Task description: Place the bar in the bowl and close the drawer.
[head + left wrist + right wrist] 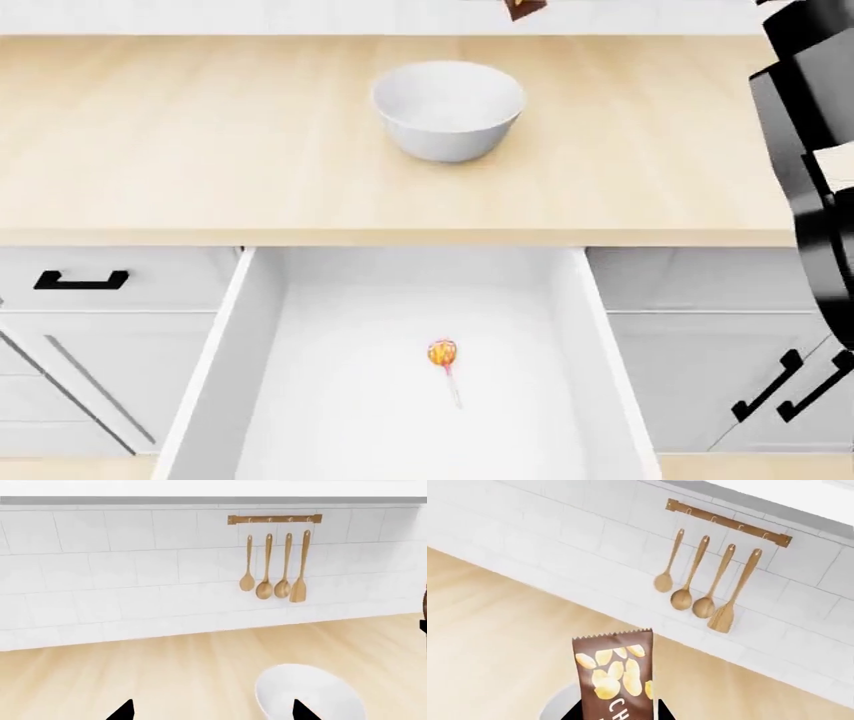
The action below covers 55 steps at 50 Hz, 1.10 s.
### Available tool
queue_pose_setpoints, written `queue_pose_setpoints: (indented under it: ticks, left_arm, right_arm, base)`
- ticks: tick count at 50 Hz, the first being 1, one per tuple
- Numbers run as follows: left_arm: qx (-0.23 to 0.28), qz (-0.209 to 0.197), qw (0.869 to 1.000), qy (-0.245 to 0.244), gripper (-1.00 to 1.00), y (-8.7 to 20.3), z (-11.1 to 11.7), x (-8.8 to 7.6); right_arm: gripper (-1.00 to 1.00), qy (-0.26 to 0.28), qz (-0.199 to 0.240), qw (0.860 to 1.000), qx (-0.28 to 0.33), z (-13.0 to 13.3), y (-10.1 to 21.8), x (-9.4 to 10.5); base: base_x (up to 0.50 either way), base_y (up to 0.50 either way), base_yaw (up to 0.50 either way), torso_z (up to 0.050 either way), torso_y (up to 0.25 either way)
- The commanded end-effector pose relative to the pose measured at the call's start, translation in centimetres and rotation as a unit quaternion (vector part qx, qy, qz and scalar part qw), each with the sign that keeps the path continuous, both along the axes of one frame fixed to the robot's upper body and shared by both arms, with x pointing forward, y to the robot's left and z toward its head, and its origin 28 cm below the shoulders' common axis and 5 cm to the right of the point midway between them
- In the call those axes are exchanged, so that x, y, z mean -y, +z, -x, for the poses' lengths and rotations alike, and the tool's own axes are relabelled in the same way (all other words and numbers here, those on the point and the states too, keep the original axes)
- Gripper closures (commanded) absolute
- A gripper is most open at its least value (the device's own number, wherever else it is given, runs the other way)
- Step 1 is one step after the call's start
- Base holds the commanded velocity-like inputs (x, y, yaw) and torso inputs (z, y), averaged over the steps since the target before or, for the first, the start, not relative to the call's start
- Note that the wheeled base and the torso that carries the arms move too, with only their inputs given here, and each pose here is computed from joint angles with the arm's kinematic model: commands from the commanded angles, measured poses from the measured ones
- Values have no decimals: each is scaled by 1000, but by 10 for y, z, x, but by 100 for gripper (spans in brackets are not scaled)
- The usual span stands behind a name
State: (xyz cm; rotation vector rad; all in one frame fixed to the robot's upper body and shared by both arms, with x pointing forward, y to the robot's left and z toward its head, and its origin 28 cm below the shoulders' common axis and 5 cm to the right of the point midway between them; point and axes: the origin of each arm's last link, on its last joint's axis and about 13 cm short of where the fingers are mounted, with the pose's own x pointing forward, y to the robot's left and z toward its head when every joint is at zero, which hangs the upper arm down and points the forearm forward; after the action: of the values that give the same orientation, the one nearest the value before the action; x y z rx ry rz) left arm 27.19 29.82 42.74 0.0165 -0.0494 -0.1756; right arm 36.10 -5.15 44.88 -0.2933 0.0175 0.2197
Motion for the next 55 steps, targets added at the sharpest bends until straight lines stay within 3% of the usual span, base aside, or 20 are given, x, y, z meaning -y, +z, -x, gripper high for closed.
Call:
queue_pose_setpoints:
  ticks: [1,24,42,55]
  left_arm:
    - [3,-11,1000,15,-100,4,-5,1]
    - [20,-8,1000,18,-100,12,-5,5]
    - [20,-2,999,32,-100,11,-7,4]
    - [21,0,999,29,-100,11,-8,5]
  right_arm:
    - [100,-41,-33,998,31,-3,8,-1]
    - [100,-45,-93,992,76,-4,16,-1]
    - [100,-47,-112,987,109,-8,17,-4]
    - [100,-18,-146,977,156,3,23,-4]
  base:
    - [0,0,0,16,-232]
    - [-1,0,0,21,-207]
    - [-1,0,0,1,-3]
    - [0,0,0,0,0]
